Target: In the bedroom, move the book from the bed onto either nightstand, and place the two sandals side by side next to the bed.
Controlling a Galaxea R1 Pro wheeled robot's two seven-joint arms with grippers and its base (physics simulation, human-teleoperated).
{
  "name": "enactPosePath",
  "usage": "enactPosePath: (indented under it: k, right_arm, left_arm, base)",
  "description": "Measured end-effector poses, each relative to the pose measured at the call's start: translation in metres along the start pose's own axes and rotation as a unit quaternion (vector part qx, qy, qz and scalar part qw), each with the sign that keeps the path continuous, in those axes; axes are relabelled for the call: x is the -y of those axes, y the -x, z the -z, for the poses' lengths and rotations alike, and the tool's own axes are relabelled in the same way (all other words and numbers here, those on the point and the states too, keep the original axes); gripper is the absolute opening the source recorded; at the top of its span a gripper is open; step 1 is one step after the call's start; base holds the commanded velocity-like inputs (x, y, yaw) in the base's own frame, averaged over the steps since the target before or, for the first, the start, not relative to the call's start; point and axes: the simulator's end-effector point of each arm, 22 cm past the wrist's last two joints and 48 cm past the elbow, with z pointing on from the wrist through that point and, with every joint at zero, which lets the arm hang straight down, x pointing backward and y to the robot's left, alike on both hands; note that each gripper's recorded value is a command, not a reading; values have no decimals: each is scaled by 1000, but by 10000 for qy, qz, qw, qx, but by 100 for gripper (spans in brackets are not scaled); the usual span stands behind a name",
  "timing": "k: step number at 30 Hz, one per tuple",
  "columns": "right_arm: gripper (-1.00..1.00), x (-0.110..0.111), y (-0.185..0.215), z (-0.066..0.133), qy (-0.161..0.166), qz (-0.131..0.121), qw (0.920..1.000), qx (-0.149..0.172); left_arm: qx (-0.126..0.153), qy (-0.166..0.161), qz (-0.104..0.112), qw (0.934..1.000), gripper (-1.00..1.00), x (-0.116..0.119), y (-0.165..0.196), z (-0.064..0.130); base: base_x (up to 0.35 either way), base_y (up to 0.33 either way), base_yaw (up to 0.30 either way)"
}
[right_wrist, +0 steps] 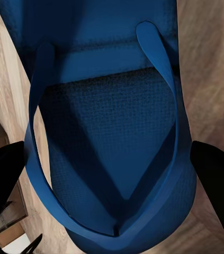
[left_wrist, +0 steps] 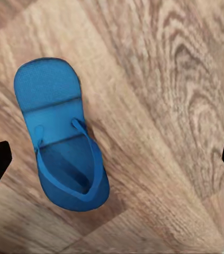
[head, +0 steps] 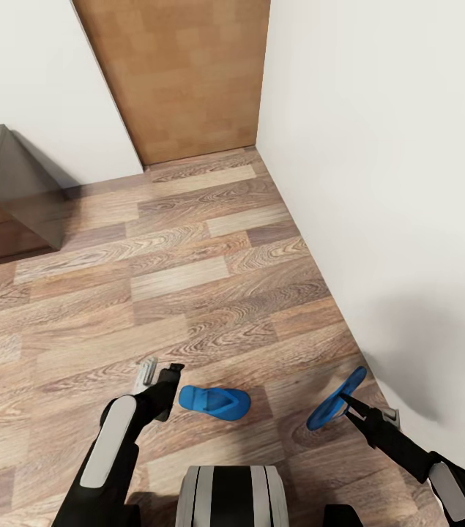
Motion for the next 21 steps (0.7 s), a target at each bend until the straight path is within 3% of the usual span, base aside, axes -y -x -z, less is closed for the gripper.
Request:
enactPosePath:
  k: [6,12,21]
  right_arm:
    - [-100,0,0,0,-2,-1,10000,1]
    - [-100,0,0,0,0,0,10000,1]
    - [-100,0,0,0,-3,-1,10000,-1]
  left_arm:
    - [-364,-119,-51,9993,100,13,-30,2]
    - [-383,-137,-19,9992,100,14,-33,2]
    - [215,-104,559,9982,100,12,-6,1]
  base:
    - [0,0,0]
    - [0,0,0]
    - [0,0,0]
